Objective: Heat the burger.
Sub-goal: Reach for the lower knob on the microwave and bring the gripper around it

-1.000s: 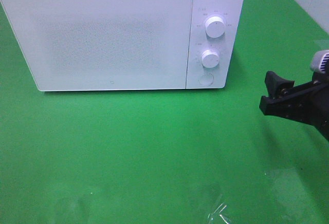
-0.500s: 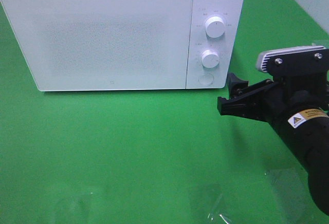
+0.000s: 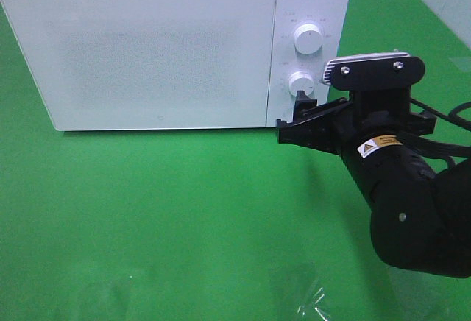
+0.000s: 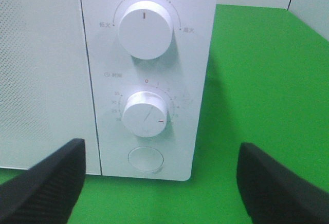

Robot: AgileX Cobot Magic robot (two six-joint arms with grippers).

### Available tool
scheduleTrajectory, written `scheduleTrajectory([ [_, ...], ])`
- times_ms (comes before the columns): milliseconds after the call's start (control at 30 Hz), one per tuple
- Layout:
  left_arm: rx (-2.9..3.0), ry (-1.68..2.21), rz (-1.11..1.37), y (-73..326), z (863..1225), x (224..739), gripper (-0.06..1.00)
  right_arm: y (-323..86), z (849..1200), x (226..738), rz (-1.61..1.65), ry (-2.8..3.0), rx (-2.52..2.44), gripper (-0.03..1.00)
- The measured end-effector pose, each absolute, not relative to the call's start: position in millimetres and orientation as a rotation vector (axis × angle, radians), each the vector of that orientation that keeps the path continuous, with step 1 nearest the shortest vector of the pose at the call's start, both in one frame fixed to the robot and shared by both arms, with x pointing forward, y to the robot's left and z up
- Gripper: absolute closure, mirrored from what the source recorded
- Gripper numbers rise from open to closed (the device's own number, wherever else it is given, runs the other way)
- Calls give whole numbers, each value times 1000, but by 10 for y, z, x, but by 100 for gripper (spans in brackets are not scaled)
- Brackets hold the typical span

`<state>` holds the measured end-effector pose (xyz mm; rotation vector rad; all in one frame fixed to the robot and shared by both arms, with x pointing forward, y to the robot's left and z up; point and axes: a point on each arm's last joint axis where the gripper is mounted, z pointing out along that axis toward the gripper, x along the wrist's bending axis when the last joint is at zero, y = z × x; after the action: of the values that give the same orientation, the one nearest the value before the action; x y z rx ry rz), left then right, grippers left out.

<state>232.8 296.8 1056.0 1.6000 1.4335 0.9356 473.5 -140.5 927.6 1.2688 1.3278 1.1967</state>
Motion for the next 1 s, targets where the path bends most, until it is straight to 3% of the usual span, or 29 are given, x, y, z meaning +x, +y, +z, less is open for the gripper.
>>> scheduleTrajectory([
  [433,1600,1434,936,2968,10560,2328,-4,-1167,9134,4969,1198,1322,1271,19],
  [1000,1600,1434,936,2968,10560,2328,-4,-1204,9067,5357,1191,1276,1260,20],
])
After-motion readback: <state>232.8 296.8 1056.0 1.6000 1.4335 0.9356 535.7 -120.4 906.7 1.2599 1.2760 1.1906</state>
